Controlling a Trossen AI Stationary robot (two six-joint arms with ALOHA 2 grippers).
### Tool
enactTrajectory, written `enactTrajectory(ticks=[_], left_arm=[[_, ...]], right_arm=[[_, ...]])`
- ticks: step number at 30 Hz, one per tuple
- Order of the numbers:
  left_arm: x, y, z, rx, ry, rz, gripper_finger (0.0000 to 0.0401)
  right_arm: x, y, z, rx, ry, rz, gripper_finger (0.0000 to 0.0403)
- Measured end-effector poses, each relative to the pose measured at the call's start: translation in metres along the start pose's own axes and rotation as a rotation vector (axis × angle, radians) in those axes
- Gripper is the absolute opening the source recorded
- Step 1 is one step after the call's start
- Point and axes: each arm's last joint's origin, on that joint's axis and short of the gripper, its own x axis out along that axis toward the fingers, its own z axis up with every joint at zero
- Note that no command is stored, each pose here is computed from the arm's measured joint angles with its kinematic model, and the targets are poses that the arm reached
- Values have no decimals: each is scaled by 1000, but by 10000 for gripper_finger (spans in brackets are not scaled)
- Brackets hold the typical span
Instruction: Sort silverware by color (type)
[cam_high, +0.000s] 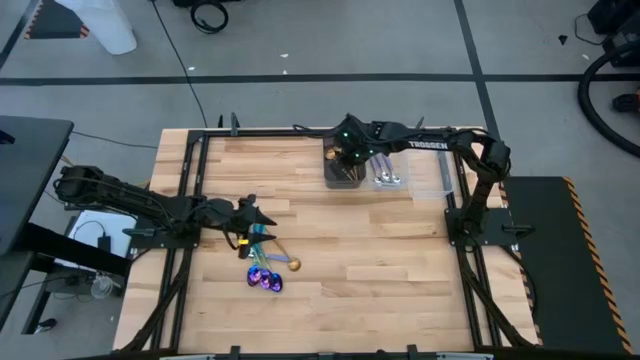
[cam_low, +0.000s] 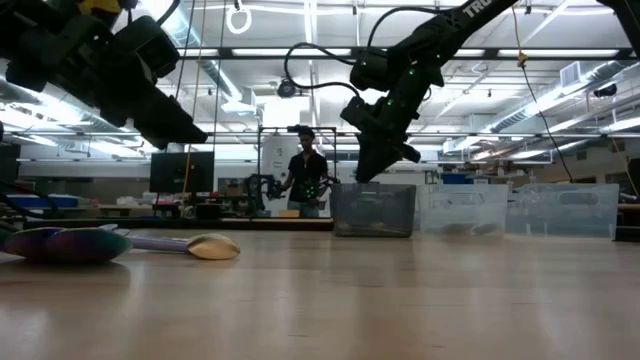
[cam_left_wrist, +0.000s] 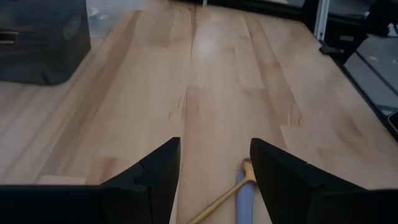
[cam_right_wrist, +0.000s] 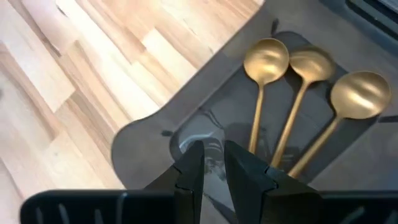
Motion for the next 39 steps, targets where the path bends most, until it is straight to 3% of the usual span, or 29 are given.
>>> enactTrajectory(ticks=[17,27,32,39], left_arm=[[0,2,-8,87,83,10,203],[-2,-4,-12,215,144,-228,203],[-3,-6,-16,217,179,-309,203],[-6,-14,-28,222,298,-381,203]], right_arm=[[1,25,-6,-27,-29,39,73],[1,44,-13,-71,-29,63,73],[0,66,-20,-137,-76,80,73],[-8,90,-30,-225,-151,8,73]])
